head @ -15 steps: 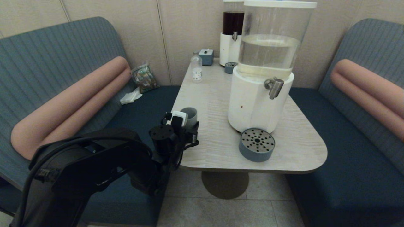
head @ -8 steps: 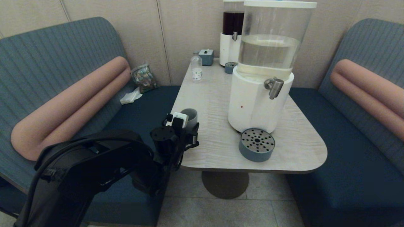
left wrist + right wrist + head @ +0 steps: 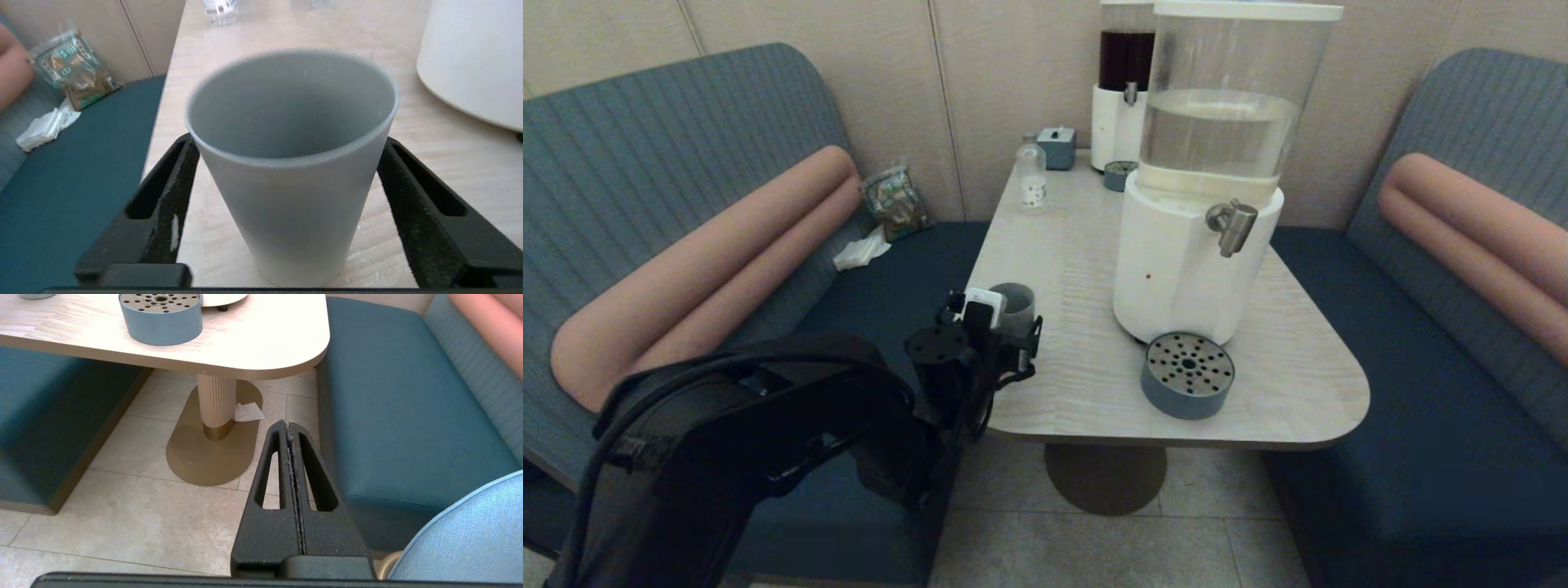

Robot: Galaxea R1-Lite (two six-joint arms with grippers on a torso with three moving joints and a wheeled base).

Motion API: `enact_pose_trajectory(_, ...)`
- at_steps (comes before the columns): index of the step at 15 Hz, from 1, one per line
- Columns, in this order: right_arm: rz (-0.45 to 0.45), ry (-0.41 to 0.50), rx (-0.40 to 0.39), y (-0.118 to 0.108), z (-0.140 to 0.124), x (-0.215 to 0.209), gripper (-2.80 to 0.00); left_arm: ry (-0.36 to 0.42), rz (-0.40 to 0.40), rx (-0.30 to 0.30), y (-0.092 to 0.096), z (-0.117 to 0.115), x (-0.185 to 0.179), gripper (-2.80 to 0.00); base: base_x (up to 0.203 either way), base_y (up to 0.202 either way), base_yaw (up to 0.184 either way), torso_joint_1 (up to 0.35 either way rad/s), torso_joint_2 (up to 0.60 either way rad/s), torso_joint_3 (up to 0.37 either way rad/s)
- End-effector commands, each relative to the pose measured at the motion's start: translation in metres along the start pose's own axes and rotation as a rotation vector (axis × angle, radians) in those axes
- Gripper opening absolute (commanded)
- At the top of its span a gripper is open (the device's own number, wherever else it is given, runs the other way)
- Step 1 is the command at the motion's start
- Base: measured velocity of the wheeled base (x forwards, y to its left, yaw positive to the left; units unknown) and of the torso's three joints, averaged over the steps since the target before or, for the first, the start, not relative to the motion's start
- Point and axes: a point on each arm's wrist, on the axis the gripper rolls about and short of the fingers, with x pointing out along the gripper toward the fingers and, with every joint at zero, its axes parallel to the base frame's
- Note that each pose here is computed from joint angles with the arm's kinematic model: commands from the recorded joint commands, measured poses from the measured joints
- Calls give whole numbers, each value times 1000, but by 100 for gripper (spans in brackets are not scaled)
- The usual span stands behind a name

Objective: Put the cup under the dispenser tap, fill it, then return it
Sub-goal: Place the cup next to the water dispenser

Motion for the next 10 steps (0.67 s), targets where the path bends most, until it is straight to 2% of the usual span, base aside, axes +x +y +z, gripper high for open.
enact_pose_trajectory(1,1,0,-1,0,0,0,-280,-39,8,-8,3,18,-3,0,0,0,0,0,0,0)
enact_pose_trajectory(8,1,0,-1,0,0,0,-280,-127,17,-10,11,67,-14,0,0,0,0,0,0,0)
enact_pose_trajectory(10,1,0,-1,0,0,0,-280,-171,28,-13,17,88,-19,0,0,0,0,0,0,0)
